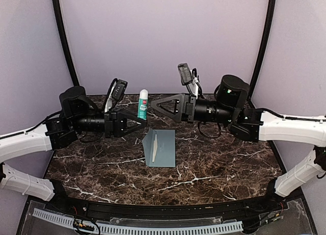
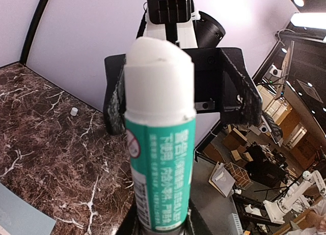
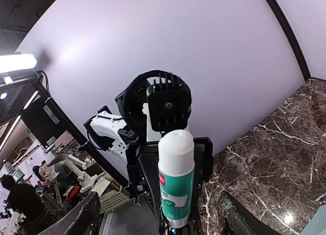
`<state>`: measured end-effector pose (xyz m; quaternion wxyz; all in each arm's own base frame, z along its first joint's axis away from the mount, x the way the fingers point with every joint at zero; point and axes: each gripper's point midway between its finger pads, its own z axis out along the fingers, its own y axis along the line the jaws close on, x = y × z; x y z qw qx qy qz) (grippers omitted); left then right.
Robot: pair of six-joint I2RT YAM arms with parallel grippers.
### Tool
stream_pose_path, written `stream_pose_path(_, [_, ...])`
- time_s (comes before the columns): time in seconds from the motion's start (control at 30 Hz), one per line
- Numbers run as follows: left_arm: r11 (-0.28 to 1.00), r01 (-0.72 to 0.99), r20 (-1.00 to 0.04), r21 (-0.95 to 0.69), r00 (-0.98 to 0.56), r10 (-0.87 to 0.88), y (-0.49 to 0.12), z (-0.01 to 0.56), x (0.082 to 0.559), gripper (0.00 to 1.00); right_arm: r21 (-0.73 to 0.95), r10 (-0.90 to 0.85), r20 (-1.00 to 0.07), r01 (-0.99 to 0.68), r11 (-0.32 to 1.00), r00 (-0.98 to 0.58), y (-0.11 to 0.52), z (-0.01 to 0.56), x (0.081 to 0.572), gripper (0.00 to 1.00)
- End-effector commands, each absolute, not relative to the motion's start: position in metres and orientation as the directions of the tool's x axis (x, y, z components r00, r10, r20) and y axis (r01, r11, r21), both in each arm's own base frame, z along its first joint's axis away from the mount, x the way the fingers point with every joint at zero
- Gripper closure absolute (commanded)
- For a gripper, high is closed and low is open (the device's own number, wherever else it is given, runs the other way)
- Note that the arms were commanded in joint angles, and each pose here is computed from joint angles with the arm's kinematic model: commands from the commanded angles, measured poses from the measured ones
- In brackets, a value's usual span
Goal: Place the letter into the envelope and seal it
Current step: Unscrew the solid glue.
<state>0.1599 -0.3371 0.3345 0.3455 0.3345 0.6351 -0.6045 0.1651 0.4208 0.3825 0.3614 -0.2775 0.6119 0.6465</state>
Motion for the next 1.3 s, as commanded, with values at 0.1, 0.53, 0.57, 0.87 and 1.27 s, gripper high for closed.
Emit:
stream_pose_path(0.1, [-0.103,0.860,-0.865,-0.500,-0.502,0.005,-0.340,0.360,0.142,1.00,0.525,0.112,-0.829,-0.831,-0.186,-0.549,0.435,0.412,0.137,0.30])
stream_pose_path(0.53, [-0.121,0.849,-0.856,-0.514,-0.517,0.009,-0.345,0.358,0.142,1.00,0.534,0.081,-0.827,-0.822,-0.199,-0.557,0.446,0.403,0.132,0.67])
stream_pose_path(0.57, [-0.121,0.849,-0.856,-0.514,-0.517,0.009,-0.345,0.358,0.142,1.00,0.534,0.080,-0.827,-0.822,-0.198,-0.557,0.447,0.402,0.132,0.70])
stream_pose_path(0.87, [-0.067,0.856,-0.857,-0.513,-0.515,-0.018,-0.344,0.356,0.151,1.00,0.536,0.091,-0.827,-0.827,-0.170,-0.555,0.448,0.400,0.133,0.92])
stream_pose_path(1.27, [0.308,0.819,-0.870,-0.484,-0.489,-0.068,-0.328,0.336,0.203,1.00,0.519,0.058,-0.854,-0.842,0.150,-0.516,0.470,0.380,0.157,0.99])
